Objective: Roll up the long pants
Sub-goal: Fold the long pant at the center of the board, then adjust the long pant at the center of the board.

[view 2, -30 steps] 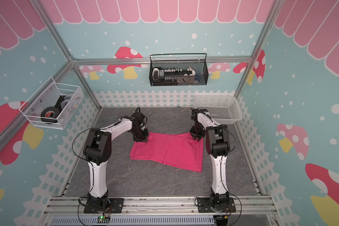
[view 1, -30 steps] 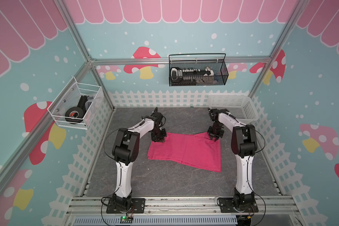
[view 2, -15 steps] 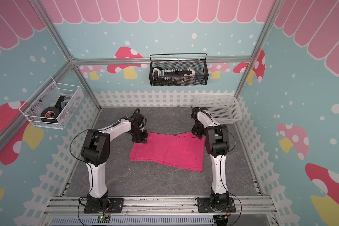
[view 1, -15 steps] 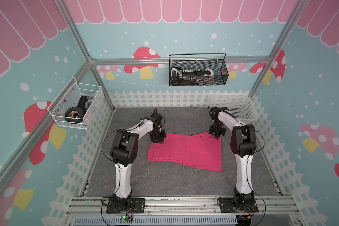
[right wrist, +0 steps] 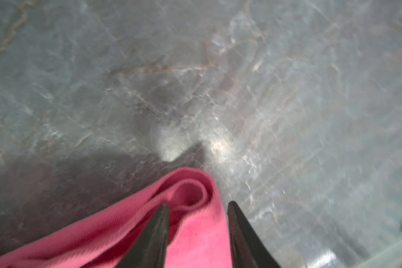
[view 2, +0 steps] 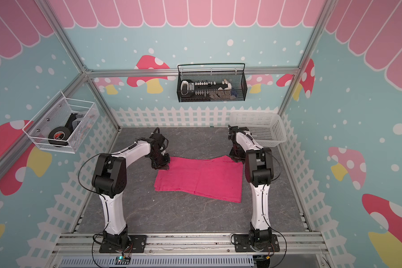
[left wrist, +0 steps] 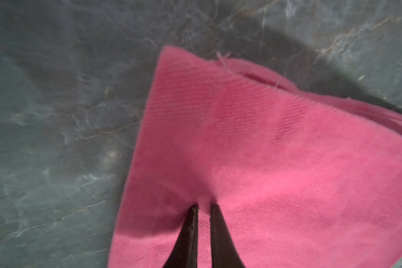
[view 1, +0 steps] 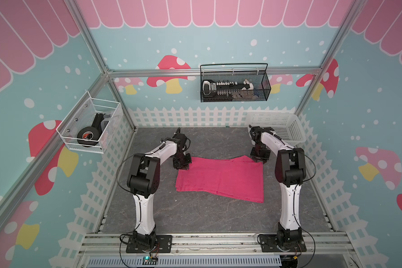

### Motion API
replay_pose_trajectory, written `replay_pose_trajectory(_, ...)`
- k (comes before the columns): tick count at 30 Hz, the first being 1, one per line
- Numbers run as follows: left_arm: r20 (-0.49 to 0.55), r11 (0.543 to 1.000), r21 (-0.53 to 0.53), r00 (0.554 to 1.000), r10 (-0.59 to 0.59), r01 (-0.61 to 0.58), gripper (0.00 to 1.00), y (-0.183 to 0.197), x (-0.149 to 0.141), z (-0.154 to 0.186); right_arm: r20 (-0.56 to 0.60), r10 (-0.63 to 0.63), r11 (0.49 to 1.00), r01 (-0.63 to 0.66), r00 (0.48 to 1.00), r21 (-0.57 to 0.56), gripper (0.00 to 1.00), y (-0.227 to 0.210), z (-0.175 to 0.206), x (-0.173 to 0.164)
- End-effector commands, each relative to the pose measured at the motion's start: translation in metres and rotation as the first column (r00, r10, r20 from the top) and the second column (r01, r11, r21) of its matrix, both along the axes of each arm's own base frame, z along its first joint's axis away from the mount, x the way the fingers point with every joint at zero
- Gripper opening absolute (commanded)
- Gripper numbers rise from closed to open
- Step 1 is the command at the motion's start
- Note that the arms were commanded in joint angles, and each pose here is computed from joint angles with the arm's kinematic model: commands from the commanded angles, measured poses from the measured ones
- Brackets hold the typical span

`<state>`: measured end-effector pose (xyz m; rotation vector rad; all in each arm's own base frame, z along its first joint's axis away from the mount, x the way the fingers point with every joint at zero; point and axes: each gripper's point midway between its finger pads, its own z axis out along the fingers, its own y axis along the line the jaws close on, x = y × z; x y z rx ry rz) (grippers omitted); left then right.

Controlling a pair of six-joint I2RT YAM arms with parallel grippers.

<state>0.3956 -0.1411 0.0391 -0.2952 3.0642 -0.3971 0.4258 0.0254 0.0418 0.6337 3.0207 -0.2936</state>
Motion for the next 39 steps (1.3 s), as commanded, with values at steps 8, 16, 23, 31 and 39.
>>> replay_pose_trajectory(8, 0.088, 0.998, 0.022, 0.994, 0.06, -0.063, 0.14, -0.004, 0.018, 0.044, 0.149, 0.07, 0.987, -0.091, 0.986, 0.136, 0.49, 0.015, 0.05, -0.007)
replay_pose_trajectory(16, -0.024, 0.998, 0.015, 0.998, -0.061, 0.061, 0.14, -0.052, -0.063, 0.045, 0.096, 0.102, 0.988, -0.112, 0.99, 0.106, 0.33, -0.015, 0.055, -0.065)
replay_pose_trajectory(23, -0.112, 0.993, 0.054, 0.988, -0.103, 0.109, 0.12, -0.059, -0.086, -0.002, 0.059, 0.026, 0.964, -0.04, 0.998, 0.262, 0.04, 0.012, 0.017, -0.078)
replay_pose_trajectory(31, -0.15, 0.987, 0.108, 0.983, -0.103, 0.12, 0.12, -0.06, -0.07, -0.058, 0.027, 0.063, 0.952, -0.068, 0.998, 0.298, 0.0, 0.037, -0.013, -0.064)
replay_pose_trajectory(39, -0.076, 0.988, 0.115, 0.992, -0.099, 0.108, 0.12, -0.069, -0.025, -0.056, -0.125, 0.201, 0.952, -0.164, 0.971, 0.258, 0.0, 0.06, -0.052, -0.12)
